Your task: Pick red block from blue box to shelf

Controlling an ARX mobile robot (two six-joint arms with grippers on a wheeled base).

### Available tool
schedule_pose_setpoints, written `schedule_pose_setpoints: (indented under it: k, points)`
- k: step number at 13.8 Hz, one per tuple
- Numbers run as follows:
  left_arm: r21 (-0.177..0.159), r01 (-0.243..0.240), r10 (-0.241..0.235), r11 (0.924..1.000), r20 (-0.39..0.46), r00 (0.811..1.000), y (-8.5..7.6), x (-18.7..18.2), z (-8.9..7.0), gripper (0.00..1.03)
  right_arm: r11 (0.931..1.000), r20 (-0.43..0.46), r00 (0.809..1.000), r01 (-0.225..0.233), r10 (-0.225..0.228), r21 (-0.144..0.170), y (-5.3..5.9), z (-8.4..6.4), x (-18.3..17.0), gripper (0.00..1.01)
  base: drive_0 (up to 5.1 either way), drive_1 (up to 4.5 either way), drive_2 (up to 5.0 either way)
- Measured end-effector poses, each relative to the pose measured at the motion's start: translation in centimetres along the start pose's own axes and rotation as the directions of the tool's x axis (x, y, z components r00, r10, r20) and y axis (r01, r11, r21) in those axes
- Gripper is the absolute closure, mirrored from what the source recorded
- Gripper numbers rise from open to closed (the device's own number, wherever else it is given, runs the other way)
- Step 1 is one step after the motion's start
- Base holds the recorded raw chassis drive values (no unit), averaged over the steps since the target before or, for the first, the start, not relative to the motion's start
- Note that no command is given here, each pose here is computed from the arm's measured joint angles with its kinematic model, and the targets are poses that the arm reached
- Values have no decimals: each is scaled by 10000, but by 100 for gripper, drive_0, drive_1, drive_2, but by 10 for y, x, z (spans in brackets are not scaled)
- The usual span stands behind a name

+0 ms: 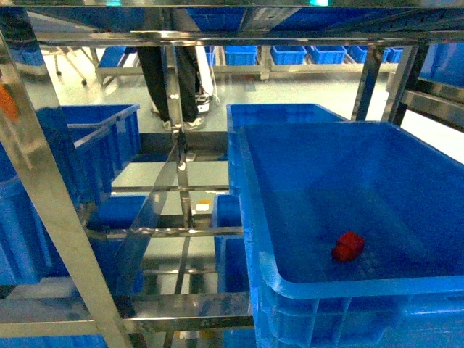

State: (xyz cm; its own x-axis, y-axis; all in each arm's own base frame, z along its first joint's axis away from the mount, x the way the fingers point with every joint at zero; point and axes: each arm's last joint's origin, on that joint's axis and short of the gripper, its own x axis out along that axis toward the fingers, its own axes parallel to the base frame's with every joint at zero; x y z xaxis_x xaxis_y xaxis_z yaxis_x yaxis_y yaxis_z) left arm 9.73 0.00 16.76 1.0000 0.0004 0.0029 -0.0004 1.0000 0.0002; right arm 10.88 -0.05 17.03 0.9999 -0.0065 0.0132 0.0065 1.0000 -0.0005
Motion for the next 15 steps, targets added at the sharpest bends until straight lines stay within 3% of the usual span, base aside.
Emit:
schedule_pose_setpoints:
  k: [2, 3, 9, 10, 15]
  points:
    - [0, -4, 4, 10000, 0, 10000, 0, 0, 0, 5, 10000, -557, 9984, -31, 31, 0, 0, -6, -8, 99, 0, 0, 0]
    - [0, 4, -4, 10000, -4, 10000, 0, 0, 0, 5, 10000, 4, 10000, -27, 27, 0, 0, -2, -12, 99, 0, 0, 0]
    - [0, -4, 4, 10000, 4, 10000, 0, 0, 0, 5, 10000, -99, 9999, -69, 69, 4, 0, -3, -12, 99, 0, 0, 0]
    - [0, -4, 4, 10000, 4, 10000, 0, 0, 0, 5, 10000, -99, 9999, -69, 69, 1, 0, -3, -12, 92, 0, 0, 0]
    - [4, -4, 4, 10000, 4, 10000, 0, 0, 0, 5, 10000, -95, 9999, -69, 69, 1, 0, -3, -12, 29, 0, 0, 0]
